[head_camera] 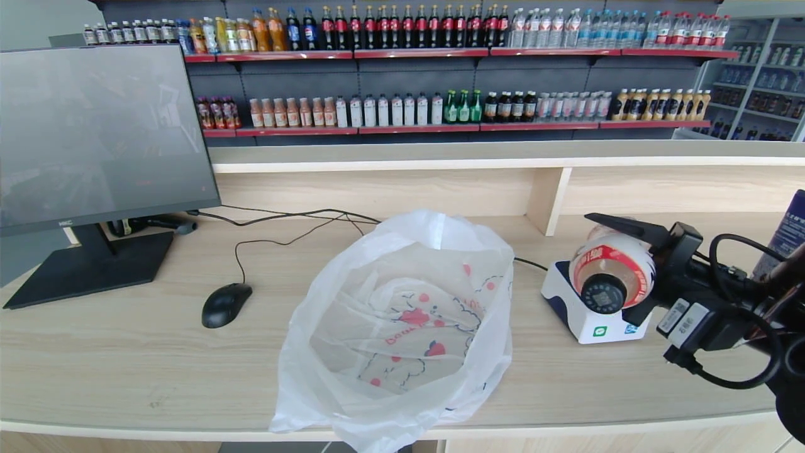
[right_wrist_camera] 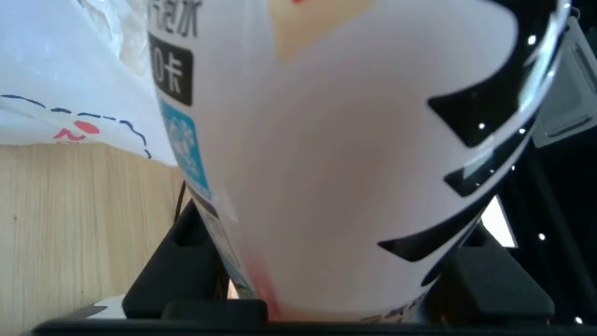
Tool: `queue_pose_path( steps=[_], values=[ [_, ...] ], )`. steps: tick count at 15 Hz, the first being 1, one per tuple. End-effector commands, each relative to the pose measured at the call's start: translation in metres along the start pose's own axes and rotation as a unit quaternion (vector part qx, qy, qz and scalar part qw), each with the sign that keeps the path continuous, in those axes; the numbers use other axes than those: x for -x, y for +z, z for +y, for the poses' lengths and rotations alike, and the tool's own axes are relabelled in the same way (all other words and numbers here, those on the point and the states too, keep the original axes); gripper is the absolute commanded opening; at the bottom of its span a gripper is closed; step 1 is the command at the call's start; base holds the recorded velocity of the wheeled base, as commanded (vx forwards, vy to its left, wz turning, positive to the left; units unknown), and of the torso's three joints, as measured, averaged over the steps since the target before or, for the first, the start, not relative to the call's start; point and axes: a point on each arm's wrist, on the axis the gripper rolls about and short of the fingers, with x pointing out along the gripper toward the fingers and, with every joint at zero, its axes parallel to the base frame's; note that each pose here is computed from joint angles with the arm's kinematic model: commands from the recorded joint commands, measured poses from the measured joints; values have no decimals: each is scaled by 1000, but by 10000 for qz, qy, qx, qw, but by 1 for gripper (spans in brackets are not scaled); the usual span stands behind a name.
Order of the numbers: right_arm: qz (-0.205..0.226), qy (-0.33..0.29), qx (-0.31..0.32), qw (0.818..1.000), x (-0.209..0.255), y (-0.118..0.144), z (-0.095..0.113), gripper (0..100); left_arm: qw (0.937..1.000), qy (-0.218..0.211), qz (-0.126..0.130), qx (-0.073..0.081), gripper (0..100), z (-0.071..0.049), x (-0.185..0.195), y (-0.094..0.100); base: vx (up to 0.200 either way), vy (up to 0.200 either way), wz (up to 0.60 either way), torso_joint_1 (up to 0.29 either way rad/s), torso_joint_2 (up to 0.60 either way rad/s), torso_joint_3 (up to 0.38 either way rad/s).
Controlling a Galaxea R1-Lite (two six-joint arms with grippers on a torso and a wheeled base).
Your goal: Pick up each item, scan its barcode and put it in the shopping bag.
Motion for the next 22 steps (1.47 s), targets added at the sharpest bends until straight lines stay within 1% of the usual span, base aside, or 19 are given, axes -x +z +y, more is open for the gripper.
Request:
queue_pose_path(
  steps=[1,2,5,8,9,10,12,13,14,15,16,17,19,21,22],
  values=[
    [-32,-291,-43,9996,4,11,-20,0,10000,0,-2,1,100,0,0,0,0,0,0,0,0,0],
    [56,-436,-232,9988,6,15,-26,0,10000,0,-2,1,100,0,0,0,0,0,0,0,0,0],
    [73,-374,-589,9975,6,21,-18,0,10000,0,-2,1,100,0,0,0,0,0,0,0,0,0],
    [135,-693,-1005,9924,1,36,-27,0,10000,0,-2,1,100,0,0,0,0,0,0,0,0,0],
    [202,-1079,-1517,9823,-5,51,-34,0,10000,0,-2,1,100,0,0,0,0,0,0,0,0,0],
    [253,-1246,-2024,9710,-6,60,-34,0,10000,0,-2,1,100,0,0,0,0,0,0,0,0,0],
    [407,-1710,-3082,9349,-3,78,-36,0,10000,0,-2,1,100,0,0,0,0,0,0,0,0,0],
    [457,-1803,-3419,9212,-5,80,-35,0,10000,0,-2,1,100,0,0,0,0,0,0,0,0,0],
    [489,-1853,-3993,8965,-4,78,-31,0,10000,0,-2,1,100,0,0,0,0,0,0,0,0,0],
    [532,-1945,-4363,8769,-3,77,-30,0,10000,-8,-2,1,100,0,0,0,0,0,0,0,0,0],
    [662,-2195,-4616,8570,-4,75,-31,0,10000,0,-2,1,100,0,0,0,0,0,0,0,0,0],
    [803,-2340,-4899,8360,-7,71,-27,0,10000,0,-2,1,100,0,0,0,0,0,0,0,0,0],
    [983,-2295,-5114,8223,-5,69,-17,0,10000,0,-2,1,100,0,0,0,0,0,0,0,0,0],
    [999,-2505,-5131,8149,-7,69,-22,0,10000,-8,-2,1,100,0,0,0,0,0,0,0,0,0],
    [1038,-2436,-5177,8136,-4,71,-18,0,10000,-8,-2,-30,100,0,0,0,0,0,0,0,0,0]
  ],
)
